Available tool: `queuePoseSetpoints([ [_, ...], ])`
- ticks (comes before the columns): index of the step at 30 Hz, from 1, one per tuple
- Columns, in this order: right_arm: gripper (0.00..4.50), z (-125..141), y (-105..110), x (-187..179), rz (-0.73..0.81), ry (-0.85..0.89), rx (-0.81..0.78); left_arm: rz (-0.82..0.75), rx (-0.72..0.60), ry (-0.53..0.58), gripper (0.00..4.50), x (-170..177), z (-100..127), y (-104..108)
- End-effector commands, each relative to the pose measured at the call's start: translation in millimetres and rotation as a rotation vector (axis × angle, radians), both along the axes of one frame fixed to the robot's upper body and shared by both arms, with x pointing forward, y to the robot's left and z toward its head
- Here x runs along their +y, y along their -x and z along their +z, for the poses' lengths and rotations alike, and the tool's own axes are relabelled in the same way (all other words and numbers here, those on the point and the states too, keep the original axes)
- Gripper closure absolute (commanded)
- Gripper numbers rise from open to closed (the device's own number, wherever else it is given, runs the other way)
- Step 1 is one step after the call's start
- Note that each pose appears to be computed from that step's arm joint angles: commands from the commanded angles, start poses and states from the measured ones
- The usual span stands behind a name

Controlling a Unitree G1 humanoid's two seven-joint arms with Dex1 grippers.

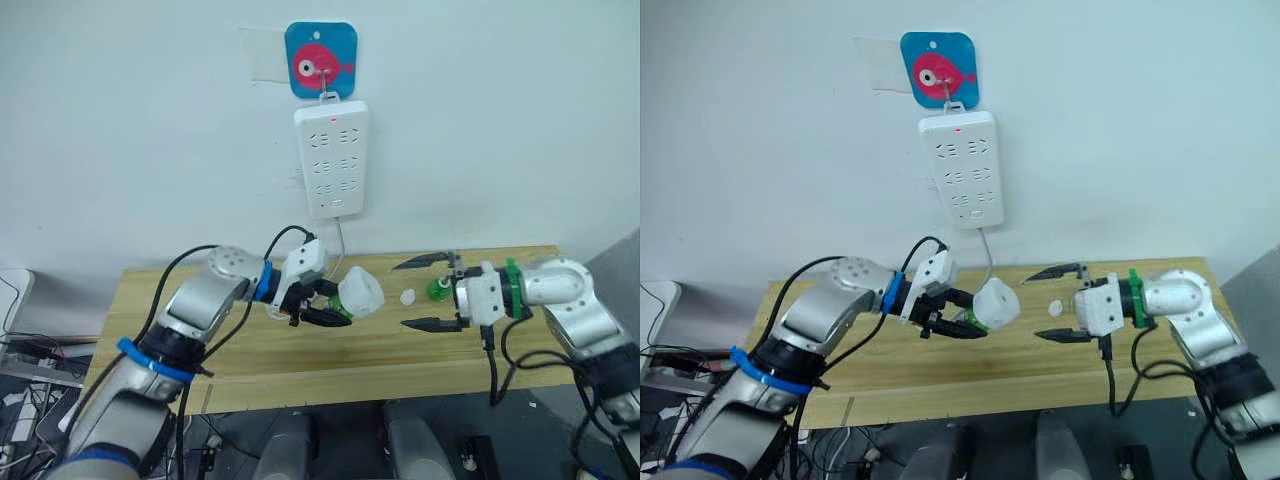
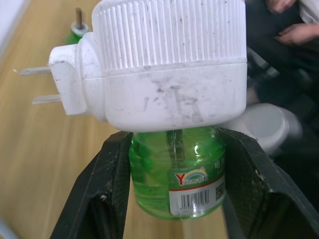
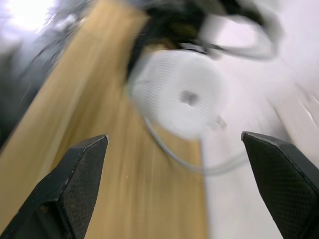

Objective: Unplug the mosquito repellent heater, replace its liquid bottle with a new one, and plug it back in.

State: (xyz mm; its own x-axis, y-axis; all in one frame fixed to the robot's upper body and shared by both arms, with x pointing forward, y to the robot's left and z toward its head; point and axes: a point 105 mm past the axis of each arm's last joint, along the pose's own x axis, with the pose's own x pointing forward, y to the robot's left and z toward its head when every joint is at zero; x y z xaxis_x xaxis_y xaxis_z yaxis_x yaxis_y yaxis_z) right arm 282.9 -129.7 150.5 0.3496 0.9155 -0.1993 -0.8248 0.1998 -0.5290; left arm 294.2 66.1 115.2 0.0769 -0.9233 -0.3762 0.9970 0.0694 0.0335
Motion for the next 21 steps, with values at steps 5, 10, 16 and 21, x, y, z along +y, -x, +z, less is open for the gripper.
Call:
queuePoseSetpoints([
  [5, 0.02, 23, 8, 6, -0.426, -0.509, 0.392, 0.264, -0.333, 0.240, 2.24, -21, 28, -20],
  [10, 0.02, 26, 19, 23, -0.466, -0.562, 0.432, 0.402, -0.458, 0.321, 2.24, -29, 33, -34],
  [16, 0.02, 43, -6, 27, -0.494, -0.627, 0.424, 0.438, -0.516, 0.361, 2.24, -39, 39, -39],
  [21, 0.02, 43, -15, 35, -0.502, -0.660, 0.440, 0.410, -0.515, 0.386, 2.24, -46, 40, -34],
])
